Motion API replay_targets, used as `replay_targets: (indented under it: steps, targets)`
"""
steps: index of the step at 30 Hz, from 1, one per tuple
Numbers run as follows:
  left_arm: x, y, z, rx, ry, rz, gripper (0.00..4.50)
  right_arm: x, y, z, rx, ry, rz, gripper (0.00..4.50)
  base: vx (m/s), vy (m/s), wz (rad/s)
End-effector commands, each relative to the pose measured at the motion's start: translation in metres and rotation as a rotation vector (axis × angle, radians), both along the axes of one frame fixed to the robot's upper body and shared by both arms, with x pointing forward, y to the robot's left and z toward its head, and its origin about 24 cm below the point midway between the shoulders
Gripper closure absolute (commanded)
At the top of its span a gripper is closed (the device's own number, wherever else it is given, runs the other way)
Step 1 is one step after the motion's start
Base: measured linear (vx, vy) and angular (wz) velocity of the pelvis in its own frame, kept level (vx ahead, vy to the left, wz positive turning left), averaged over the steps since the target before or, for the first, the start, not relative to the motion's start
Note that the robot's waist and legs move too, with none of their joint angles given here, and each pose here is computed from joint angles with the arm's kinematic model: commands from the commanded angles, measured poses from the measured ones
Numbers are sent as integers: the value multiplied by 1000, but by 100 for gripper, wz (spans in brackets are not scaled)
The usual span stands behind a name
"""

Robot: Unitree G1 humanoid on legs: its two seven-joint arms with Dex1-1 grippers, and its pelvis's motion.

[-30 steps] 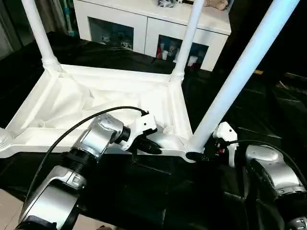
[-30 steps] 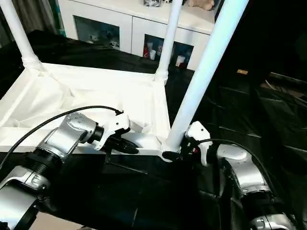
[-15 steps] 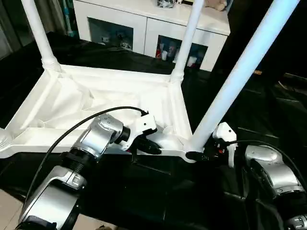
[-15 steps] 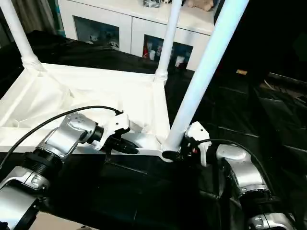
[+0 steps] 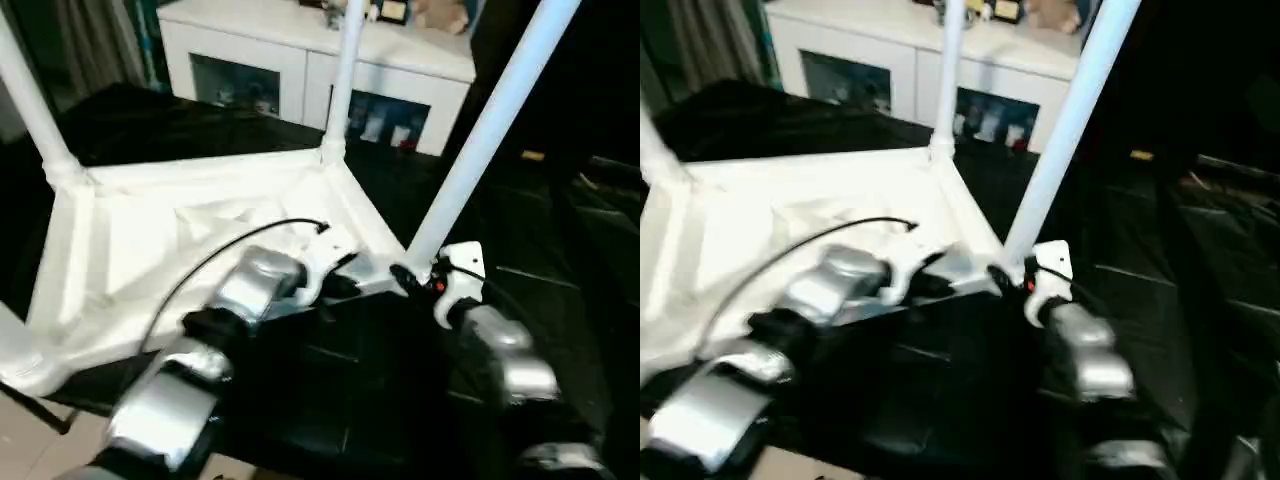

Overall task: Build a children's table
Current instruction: Rotate leg to tighten

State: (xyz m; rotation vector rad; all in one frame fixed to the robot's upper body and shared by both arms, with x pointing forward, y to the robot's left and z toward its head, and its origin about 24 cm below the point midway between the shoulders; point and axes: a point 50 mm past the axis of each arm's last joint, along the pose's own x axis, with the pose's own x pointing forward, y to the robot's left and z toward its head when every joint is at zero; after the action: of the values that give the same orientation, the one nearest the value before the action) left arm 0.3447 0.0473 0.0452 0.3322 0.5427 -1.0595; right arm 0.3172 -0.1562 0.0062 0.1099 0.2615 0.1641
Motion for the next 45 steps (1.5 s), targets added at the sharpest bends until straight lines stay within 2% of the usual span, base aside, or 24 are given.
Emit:
replay_targets:
  steps: [1,2,4,6,8,10,13,15,16,19,22,26,33,39,45]
  targets:
    - [2,3,-10,-44,-16,160,450,-7,0,-14,-17,61,-86,180,0,0,0]
    - [4,1,-8,-51,-48,176,450,-7,8,-12,-20,44,-89,180,0,0,0]
    - [1,-3,-10,-36,-49,148,450,-11,22,-9,-14,10,-19,180,0,0,0]
    - [-2,-4,-12,-36,-32,128,450,-14,27,-8,-10,-5,12,180,0,0,0]
    - [-4,-3,-14,-28,-19,107,450,-16,29,-7,35,-19,33,180,0,0,0]
    - [-5,-1,-16,-27,-9,91,450,-18,29,-1,113,-45,52,124,0,0,0]
    - [-5,3,-16,-26,-9,73,450,-16,21,7,109,-78,68,104,0,0,0]
    - [-7,9,-14,-33,9,11,450,-13,-3,19,107,-80,125,79,0,0,0]
    - [-7,10,-13,-32,10,-10,450,-13,-9,22,102,-75,157,71,0,0,0]
    - [-10,17,-10,-26,41,-80,450,-19,-25,29,23,-61,335,71,0,0,0]
    - [-13,25,-5,-20,70,-172,450,-30,-42,31,-97,-16,538,71,0,0,0]
    - [-16,32,-2,-15,105,-248,450,-35,-54,34,-165,22,666,71,0,0,0]
    - [-23,34,4,-36,132,-330,450,-42,-53,36,-172,84,838,71,0,0,0]
    - [-30,34,7,-52,154,-383,450,-33,-45,35,-190,65,876,71,0,0,0]
    - [-34,35,8,-48,165,-402,450,-27,-39,35,-134,43,869,71,0,0,0]
